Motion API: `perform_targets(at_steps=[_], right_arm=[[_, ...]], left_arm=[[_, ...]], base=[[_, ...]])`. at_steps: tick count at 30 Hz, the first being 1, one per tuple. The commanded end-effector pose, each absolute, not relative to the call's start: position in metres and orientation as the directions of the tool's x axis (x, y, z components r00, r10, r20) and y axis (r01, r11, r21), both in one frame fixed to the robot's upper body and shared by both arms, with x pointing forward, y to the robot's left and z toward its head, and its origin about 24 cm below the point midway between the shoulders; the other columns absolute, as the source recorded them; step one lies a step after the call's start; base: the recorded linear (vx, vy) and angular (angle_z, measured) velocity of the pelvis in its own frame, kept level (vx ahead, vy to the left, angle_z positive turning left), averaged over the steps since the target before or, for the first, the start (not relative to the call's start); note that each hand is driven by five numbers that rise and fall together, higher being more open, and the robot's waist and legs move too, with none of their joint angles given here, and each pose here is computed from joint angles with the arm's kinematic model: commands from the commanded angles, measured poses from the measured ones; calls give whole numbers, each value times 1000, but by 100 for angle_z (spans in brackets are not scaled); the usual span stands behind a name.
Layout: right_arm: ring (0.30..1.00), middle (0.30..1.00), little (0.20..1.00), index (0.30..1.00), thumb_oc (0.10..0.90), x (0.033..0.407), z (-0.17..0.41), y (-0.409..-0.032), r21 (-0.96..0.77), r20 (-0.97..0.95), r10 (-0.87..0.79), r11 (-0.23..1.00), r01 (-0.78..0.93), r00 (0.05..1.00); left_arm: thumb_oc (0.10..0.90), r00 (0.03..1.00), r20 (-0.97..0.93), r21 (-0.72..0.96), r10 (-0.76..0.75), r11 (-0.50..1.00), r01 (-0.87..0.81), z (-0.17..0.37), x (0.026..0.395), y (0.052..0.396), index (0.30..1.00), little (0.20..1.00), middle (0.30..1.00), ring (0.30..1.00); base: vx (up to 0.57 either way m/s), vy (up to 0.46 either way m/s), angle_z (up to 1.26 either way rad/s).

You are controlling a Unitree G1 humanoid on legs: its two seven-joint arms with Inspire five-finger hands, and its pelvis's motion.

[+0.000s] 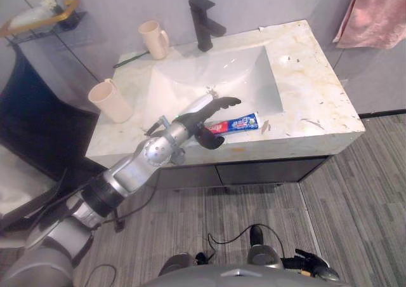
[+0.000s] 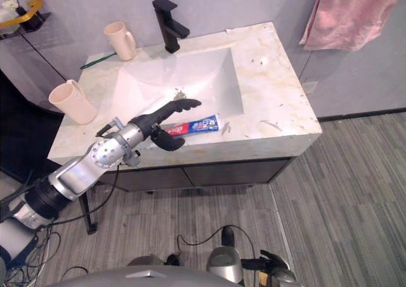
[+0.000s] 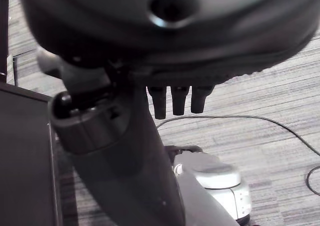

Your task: Organize the bathroom.

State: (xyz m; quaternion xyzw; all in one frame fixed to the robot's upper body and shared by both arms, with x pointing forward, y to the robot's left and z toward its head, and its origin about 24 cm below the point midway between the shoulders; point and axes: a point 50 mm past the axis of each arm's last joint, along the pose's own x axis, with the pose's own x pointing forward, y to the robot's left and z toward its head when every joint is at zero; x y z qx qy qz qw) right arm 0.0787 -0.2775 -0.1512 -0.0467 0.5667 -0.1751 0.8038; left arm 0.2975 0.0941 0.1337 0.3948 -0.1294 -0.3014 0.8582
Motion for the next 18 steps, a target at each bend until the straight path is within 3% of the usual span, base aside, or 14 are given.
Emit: perform_targets(at_steps=[1,18], right_arm=[[900,900,900,900,800,87,-145,-291,-317,-877,-367,927,201,311],[900,900,900,900,800,85,-145,-291,-317,-881,-366,927,201,298]], left_arm=[[800,791,141,867,-595,459,191,192,315,107,900,900,900,900],[800,820,81,896,-567,401,189,188,317,118,900,900,900,900]], base=[[-5,17,15],[-5,7,3]])
